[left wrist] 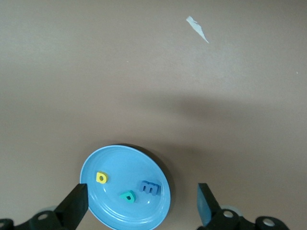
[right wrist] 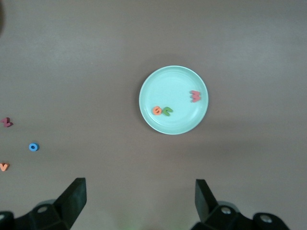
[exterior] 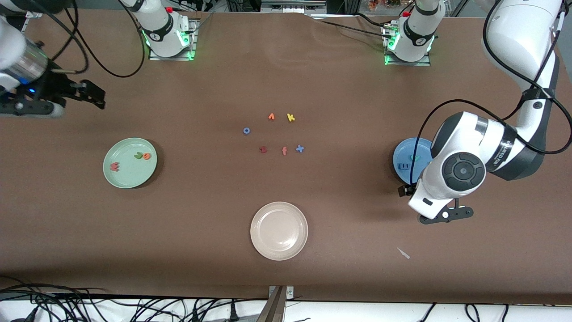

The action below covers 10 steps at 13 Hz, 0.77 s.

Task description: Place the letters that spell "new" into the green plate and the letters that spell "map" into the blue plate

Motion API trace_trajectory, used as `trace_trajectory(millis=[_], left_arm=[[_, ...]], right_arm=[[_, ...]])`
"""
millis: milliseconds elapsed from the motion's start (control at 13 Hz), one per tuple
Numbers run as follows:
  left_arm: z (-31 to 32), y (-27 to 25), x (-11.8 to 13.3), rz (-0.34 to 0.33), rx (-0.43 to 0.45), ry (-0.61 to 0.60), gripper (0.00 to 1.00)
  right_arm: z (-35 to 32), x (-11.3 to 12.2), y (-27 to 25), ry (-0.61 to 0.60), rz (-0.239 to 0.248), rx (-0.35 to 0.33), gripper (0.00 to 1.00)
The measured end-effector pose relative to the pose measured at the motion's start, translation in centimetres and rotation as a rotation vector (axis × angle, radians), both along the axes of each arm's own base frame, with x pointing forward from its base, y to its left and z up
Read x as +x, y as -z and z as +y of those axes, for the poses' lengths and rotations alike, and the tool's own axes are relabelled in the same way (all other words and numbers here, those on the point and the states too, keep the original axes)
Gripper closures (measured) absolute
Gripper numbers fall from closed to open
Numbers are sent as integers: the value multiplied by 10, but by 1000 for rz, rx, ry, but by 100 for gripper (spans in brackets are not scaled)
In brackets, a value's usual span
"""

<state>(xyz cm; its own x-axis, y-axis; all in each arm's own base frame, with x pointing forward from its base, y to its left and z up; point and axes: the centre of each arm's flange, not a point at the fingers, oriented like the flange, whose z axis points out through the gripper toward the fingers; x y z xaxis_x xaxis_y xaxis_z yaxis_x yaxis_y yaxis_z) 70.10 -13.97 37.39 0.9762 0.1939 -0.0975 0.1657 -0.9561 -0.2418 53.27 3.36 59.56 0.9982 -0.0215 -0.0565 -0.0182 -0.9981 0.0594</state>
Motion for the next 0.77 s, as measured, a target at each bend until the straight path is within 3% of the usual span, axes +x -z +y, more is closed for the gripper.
trace_trajectory(millis=[153,307,460,614,767], left_arm=[[21,-12,1,64,9,76,0],[62,-36,0,181,9,196,0],[99,-57,-4,257,-79,254,0],[137,-76,-10,252,-244,189,0],[167,-90,-17,233,-334,132,3]], right_arm=[[-3,-6,-9,13,21,24,0],[-10,-7,-8,36,41,60,0],[-22,-6,-6,60,48,70,0],[-23,-6,-5,63,50,71,0],[-23,-5,-4,62,53,70,0]])
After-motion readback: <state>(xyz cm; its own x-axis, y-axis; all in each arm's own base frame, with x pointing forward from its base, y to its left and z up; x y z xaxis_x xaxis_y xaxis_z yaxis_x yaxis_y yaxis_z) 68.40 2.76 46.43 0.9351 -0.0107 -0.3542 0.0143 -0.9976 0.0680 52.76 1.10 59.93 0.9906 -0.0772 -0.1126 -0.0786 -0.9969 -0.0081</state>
